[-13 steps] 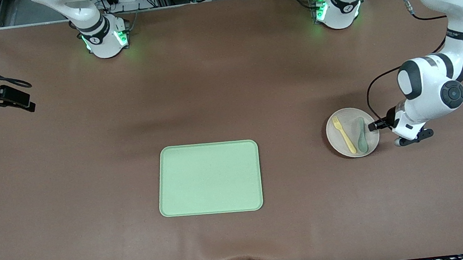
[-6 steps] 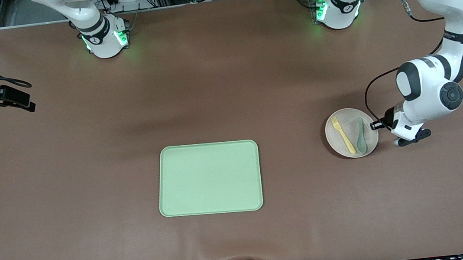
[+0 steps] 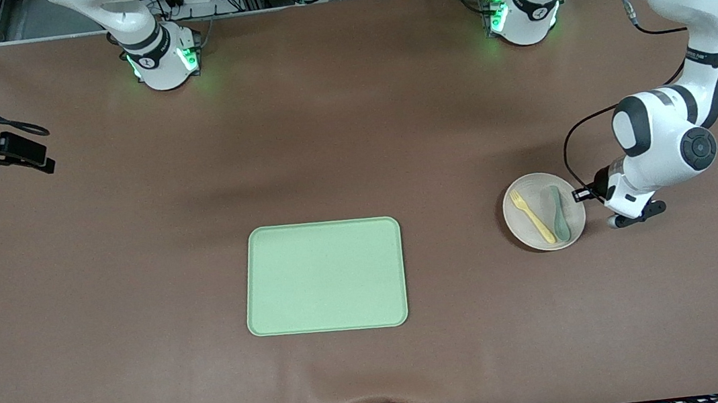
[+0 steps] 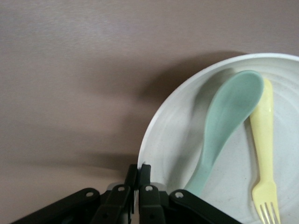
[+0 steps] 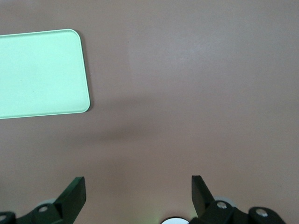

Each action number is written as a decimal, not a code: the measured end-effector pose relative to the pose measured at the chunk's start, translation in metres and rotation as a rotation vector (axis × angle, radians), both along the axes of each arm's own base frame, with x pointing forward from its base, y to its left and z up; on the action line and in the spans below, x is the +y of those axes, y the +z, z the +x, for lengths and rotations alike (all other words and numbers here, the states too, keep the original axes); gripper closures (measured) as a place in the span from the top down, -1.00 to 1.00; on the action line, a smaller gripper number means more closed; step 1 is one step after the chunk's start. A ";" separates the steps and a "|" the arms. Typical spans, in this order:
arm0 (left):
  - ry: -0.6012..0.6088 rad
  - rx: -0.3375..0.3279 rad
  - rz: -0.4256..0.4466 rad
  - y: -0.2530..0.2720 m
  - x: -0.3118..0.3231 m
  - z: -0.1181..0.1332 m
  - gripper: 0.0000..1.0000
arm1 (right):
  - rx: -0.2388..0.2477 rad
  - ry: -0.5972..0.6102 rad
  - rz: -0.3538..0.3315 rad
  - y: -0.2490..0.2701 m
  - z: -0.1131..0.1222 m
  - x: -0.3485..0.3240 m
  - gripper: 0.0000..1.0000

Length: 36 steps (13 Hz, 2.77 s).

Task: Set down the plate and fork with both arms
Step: 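Slide the plate with the left gripper onto the green tray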

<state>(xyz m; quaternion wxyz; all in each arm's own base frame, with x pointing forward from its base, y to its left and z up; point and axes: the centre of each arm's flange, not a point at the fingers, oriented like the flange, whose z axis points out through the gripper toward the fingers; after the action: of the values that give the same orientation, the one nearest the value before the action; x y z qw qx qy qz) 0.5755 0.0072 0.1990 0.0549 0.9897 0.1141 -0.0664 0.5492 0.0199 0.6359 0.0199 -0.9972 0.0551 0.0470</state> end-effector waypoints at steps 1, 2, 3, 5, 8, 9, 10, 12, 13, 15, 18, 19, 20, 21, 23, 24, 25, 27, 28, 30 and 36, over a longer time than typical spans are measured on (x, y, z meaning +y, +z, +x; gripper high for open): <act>-0.010 -0.007 -0.005 0.002 -0.006 0.002 -0.90 | 0.000 0.000 0.000 0.000 0.000 0.000 1.00; -0.023 -0.017 -0.011 0.006 -0.015 0.006 -0.90 | 0.000 0.000 0.000 0.000 0.000 0.000 1.00; -0.042 -0.033 -0.021 0.013 -0.027 0.011 -0.90 | 0.000 0.000 0.000 0.000 0.000 0.000 1.00; -0.110 -0.086 -0.055 0.035 -0.070 0.026 -0.91 | 0.000 0.000 0.000 0.000 0.000 0.000 1.00; -0.209 -0.164 -0.119 0.085 -0.161 0.051 -0.91 | 0.000 0.000 0.000 0.000 0.000 0.000 1.00; -0.225 -0.163 -0.133 0.096 -0.192 0.055 -0.91 | 0.000 0.000 0.000 0.000 0.000 0.000 1.00; -0.244 -0.161 -0.144 0.103 -0.225 0.055 -0.91 | 0.000 0.000 0.000 0.000 0.000 0.000 1.00; -0.262 -0.153 -0.165 0.100 -0.283 0.053 -0.91 | 0.000 0.000 0.000 0.000 0.000 0.000 1.00; -0.255 -0.141 -0.176 0.091 -0.305 0.054 -0.91 | 0.000 0.000 0.000 0.000 0.000 0.000 1.00; -0.217 -0.110 -0.193 0.067 -0.345 0.056 -0.91 | 0.000 0.000 0.000 0.000 0.000 0.000 1.00; -0.148 -0.093 -0.224 0.053 -0.402 0.055 -0.91 | -0.001 0.000 0.000 0.000 0.000 0.000 1.00; -0.133 -0.085 -0.239 0.052 -0.414 0.054 -0.91 | 0.000 0.000 0.000 0.000 0.000 0.000 1.00; -0.121 -0.078 -0.251 0.051 -0.423 0.052 -0.91 | 0.000 0.000 0.000 0.000 0.000 0.000 1.00; -0.106 -0.072 -0.256 0.049 -0.431 0.050 -0.91 | 0.000 0.000 0.000 0.000 0.000 0.000 1.00; -0.090 -0.059 -0.256 0.042 -0.446 0.044 -0.91 | 0.000 0.000 0.000 0.000 0.000 0.000 1.00; -0.092 -0.056 -0.257 0.037 -0.452 0.040 -0.91 | 0.000 0.000 0.000 0.000 0.000 0.000 1.00; -0.094 -0.055 -0.257 0.031 -0.455 0.039 -0.91 | 0.000 0.000 0.000 0.000 0.000 0.000 1.00; -0.087 -0.062 -0.262 0.015 -0.457 0.040 -0.91 | 0.000 0.000 0.000 0.000 0.000 0.000 1.00; -0.082 -0.067 -0.264 0.008 -0.457 0.040 -0.91 | 0.000 0.000 0.000 0.000 0.000 0.000 1.00; -0.077 -0.074 -0.268 -0.001 -0.457 0.041 -0.91 | -0.001 0.000 0.000 0.000 0.000 0.000 1.00; -0.072 -0.099 -0.282 0.012 -0.458 0.049 -0.17 | -0.001 0.007 0.000 0.001 0.000 0.003 1.00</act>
<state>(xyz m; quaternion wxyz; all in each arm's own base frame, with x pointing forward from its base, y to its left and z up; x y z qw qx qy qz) 0.6241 -0.4506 0.2107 0.1964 0.9777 0.0650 -0.0350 0.5491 0.0233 0.6364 0.0199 -0.9974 0.0516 0.0463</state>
